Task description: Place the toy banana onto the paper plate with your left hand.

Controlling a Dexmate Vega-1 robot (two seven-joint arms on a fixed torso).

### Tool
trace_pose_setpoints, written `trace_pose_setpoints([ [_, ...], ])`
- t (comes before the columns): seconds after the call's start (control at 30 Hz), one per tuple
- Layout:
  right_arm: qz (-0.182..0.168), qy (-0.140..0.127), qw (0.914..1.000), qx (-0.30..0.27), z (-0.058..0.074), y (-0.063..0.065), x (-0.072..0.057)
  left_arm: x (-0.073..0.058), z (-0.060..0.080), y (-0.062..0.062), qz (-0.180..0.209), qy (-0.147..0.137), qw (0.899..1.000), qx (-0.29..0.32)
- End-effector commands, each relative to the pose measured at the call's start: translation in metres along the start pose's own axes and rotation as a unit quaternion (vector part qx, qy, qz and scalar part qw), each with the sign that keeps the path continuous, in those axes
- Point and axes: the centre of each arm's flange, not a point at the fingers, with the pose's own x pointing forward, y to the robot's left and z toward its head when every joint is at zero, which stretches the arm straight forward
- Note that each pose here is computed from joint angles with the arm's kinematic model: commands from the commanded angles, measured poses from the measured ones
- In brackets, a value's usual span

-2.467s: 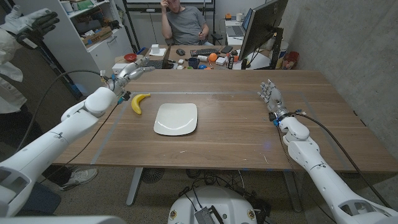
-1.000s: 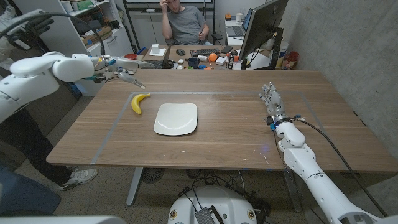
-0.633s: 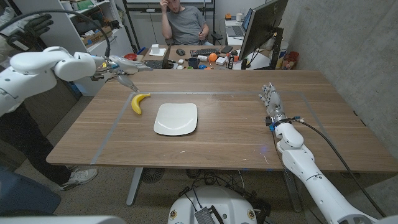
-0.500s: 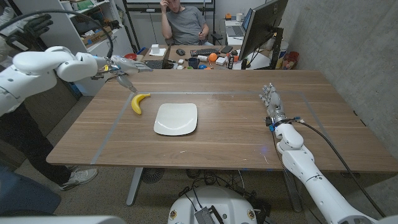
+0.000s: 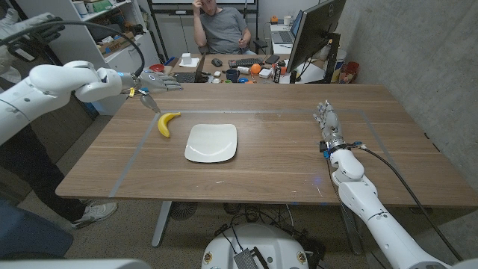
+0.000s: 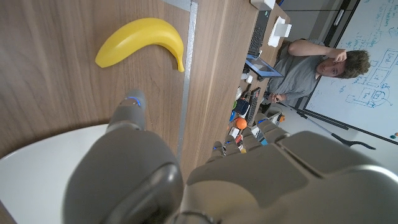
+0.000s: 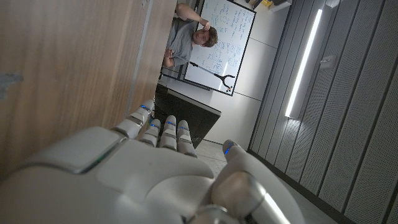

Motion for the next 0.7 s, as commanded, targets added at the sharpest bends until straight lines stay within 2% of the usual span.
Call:
trace_pose_setpoints([
  [0.03,-0.004,0.005,1.0,0.0,-0.005,0.004,0.005,0.004,0.013,-0.011,-0.046,-0.02,0.997,0.064],
  [0.1,-0.005,0.006,1.0,-0.001,-0.006,0.005,0.006,0.003,0.011,-0.013,-0.05,-0.026,0.998,0.038],
  [0.17,-0.004,0.006,1.0,-0.003,-0.006,0.006,0.007,0.002,0.016,-0.013,-0.049,-0.019,0.995,0.087],
  [0.23,-0.002,0.006,1.0,-0.002,-0.006,0.007,0.008,0.003,0.013,-0.014,-0.053,-0.023,0.997,0.058],
  [0.4,-0.003,0.007,1.0,0.0,-0.008,0.008,0.009,0.008,0.016,-0.015,-0.061,-0.018,0.994,0.093],
  [0.43,-0.003,0.007,1.0,0.001,-0.008,0.007,0.009,0.009,0.014,-0.016,-0.058,-0.019,0.995,0.083],
  [0.53,-0.005,0.009,0.9999,0.0,-0.009,0.007,0.009,0.012,0.016,-0.021,-0.066,-0.01,0.991,0.117],
  [0.57,-0.004,0.009,1.0,0.001,-0.009,0.006,0.009,0.014,0.014,-0.025,-0.068,-0.012,0.993,0.099],
  [0.63,-0.006,0.009,0.9999,-0.002,-0.009,0.006,0.009,0.017,0.017,-0.03,-0.074,-0.009,0.99,0.118],
  [0.7,-0.002,0.009,0.9999,-0.005,-0.008,0.006,0.01,0.021,0.014,-0.035,-0.072,-0.01,0.992,0.1],
])
